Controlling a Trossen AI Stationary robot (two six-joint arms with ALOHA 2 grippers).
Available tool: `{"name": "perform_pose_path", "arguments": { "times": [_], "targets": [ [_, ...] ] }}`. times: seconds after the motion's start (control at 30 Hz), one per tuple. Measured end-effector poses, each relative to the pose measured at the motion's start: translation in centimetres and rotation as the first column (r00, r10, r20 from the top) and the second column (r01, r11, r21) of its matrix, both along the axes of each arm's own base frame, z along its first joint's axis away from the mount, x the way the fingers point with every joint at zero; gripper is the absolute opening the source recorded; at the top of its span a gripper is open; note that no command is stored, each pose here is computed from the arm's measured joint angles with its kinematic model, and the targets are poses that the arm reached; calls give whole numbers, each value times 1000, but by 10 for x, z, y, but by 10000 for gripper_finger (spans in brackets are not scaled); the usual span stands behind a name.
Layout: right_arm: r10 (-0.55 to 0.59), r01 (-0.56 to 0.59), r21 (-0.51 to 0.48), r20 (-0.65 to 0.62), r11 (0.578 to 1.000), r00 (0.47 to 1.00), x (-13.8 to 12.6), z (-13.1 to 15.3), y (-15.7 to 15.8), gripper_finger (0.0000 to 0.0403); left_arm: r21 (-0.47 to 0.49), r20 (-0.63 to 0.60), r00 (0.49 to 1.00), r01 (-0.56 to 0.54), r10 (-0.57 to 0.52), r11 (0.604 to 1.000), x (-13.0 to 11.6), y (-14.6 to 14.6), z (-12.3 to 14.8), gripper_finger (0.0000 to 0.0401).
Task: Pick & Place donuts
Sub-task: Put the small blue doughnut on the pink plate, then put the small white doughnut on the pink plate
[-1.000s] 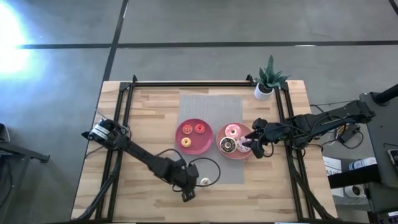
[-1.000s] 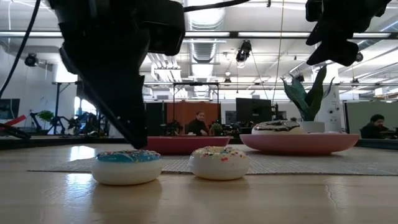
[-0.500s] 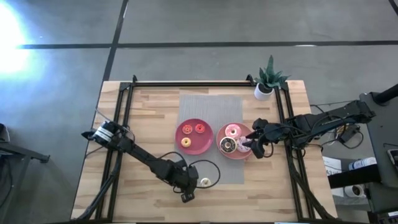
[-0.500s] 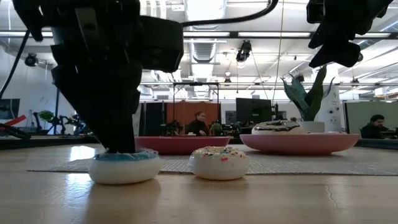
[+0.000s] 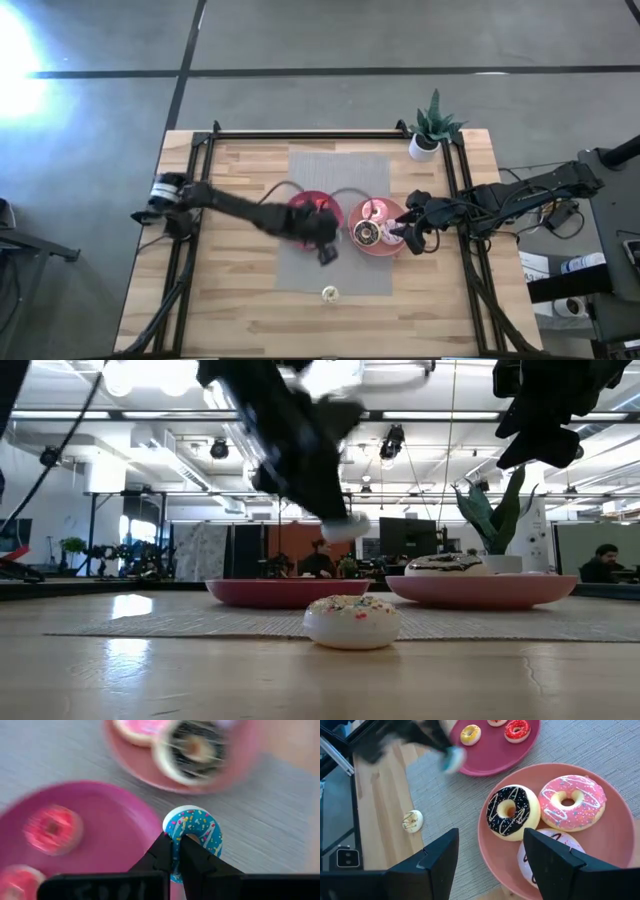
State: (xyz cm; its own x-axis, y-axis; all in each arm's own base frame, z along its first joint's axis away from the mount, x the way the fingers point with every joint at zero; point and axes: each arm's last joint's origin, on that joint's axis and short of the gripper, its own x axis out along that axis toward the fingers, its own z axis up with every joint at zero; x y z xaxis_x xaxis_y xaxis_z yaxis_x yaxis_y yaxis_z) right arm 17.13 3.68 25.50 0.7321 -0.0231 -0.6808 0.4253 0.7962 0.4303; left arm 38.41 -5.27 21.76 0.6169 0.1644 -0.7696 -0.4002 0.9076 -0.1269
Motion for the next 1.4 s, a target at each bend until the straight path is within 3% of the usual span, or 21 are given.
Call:
{"name": "perform_pose_path", "arguments": {
  "times": [0.17,0.33,0.43,0.63,0.9,1.0,1.1,1.2,1.33,1.4],
  "targets": [
    [-11,11,13,1,1000,1000,0,0,0,215,20,-64,991,-116,117,993,8,49,-17,1],
    [-17,17,11,5,1000,1000,0,0,0,215,-2,-122,982,-148,146,989,6,68,-30,1],
    [-18,18,8,5,1000,1000,0,0,0,215,-71,-117,984,-140,131,988,10,72,-38,11],
    [-16,16,2,4,1000,1000,0,0,0,215,-105,-148,975,-180,164,978,12,71,-49,72],
    [-16,16,2,3,1000,1000,0,0,0,215,-91,-146,978,-166,152,982,3,67,-19,111],
    [-14,14,0,2,1000,1000,0,0,0,215,-54,-113,987,-119,112,991,5,62,-8,112],
    [-14,14,-1,2,1000,1000,0,0,0,215,-125,-114,992,-63,49,990,7,53,-4,112],
    [-15,15,1,2,1000,1000,0,0,0,215,-126,-47,989,136,-143,983,9,21,13,112],
    [-15,15,2,2,1000,1000,0,0,0,215,-86,-28,915,399,-402,913,-2,-36,21,112],
    [-14,14,1,0,1000,1000,0,0,0,215,-88,-71,889,447,-453,890,-6,-54,10,113]
  ]
}}
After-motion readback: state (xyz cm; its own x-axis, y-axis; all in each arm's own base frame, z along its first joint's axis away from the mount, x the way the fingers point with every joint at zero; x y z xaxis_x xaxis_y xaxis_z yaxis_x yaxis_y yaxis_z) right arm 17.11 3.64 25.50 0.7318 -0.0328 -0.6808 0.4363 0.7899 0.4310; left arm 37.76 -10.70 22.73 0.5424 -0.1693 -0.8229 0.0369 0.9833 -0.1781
